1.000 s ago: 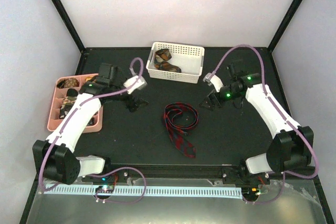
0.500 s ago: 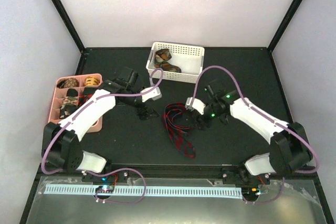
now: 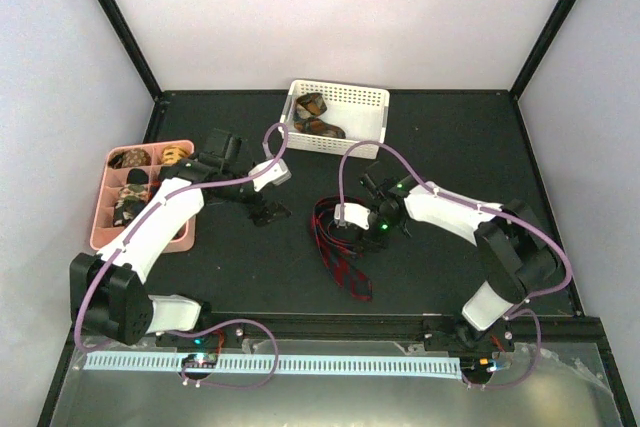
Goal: Roll the ties
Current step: Pick up the tie from the center of the board.
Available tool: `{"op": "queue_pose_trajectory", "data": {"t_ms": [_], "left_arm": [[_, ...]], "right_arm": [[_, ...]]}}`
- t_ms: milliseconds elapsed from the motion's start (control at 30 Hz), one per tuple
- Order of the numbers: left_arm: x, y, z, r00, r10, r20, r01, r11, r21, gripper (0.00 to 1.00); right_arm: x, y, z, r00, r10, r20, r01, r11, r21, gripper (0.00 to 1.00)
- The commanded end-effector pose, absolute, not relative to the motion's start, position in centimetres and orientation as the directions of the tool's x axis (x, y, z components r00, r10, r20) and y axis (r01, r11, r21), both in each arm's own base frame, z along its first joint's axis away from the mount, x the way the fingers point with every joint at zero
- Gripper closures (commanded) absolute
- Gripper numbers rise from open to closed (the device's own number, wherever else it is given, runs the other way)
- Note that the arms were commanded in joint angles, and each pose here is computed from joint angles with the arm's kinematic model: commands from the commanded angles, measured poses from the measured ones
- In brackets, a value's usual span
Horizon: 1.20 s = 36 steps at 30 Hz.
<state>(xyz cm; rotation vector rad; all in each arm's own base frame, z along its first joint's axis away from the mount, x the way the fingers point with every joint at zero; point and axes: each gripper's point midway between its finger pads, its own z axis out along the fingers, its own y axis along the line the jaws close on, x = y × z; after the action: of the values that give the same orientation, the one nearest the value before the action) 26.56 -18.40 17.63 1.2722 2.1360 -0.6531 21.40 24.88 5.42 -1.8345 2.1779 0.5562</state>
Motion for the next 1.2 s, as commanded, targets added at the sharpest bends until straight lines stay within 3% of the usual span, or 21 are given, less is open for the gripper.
{"op": "queue_pose_trajectory", "data": {"t_ms": [0, 167, 300, 367, 533, 700, 900, 1067, 1167], "left_arm": [[26.4, -18.7, 18.4, -0.389, 0.59, -0.708, 0.895, 0.424, -0.139, 0.05], [26.7, -18.9, 18.4, -0.395, 0.586, -0.708, 0.894, 0.422, -0.15, 0.05], [26.7, -18.9, 18.8, -0.391, 0.585, -0.71, 0.894, 0.424, -0.143, 0.05], [26.7, -18.8, 18.9, -0.39, 0.585, -0.711, 0.893, 0.429, -0.137, 0.05], [27.5, -18.1, 19.6, -0.413, 0.55, -0.726, 0.872, 0.469, -0.141, 0.05], [29.6, -16.7, 21.5, -0.458, 0.453, -0.765, 0.823, 0.541, -0.172, 0.04], [31.7, -15.1, 23.1, -0.494, 0.359, -0.792, 0.779, 0.587, -0.22, 0.04], [33.0, -14.1, 23.2, -0.526, 0.306, -0.794, 0.748, 0.611, -0.26, 0.04], [33.4, -13.5, 23.2, -0.535, 0.286, -0.795, 0.736, 0.62, -0.272, 0.04]], "right_arm": [[20.9, 23.3, 5.0, -0.028, -0.934, -0.356, -0.998, 0.003, 0.07, 0.44], [21.5, 22.2, 3.8, 0.048, -0.959, -0.278, -0.997, -0.062, 0.041, 0.44], [22.5, 21.4, 2.4, 0.097, -0.97, -0.222, -0.995, -0.096, -0.014, 0.52], [22.9, 21.5, 2.1, 0.094, -0.971, -0.22, -0.996, -0.091, -0.026, 0.6], [23.7, 22.7, 4.9, 0.046, -0.948, -0.315, -0.998, -0.031, -0.052, 0.97], [27.6, 21.9, 14.5, -0.132, -0.818, -0.561, -0.982, 0.184, -0.037, 0.98], [32.9, 15.9, 30.6, -0.243, -0.471, -0.848, -0.884, 0.467, -0.005, 0.98], [36.0, 6.7, 41.6, -0.236, -0.184, -0.954, -0.668, 0.743, 0.022, 0.98], [36.0, 2.8, 46.9, -0.167, -0.116, -0.979, -0.552, 0.834, -0.004, 0.98]]}}
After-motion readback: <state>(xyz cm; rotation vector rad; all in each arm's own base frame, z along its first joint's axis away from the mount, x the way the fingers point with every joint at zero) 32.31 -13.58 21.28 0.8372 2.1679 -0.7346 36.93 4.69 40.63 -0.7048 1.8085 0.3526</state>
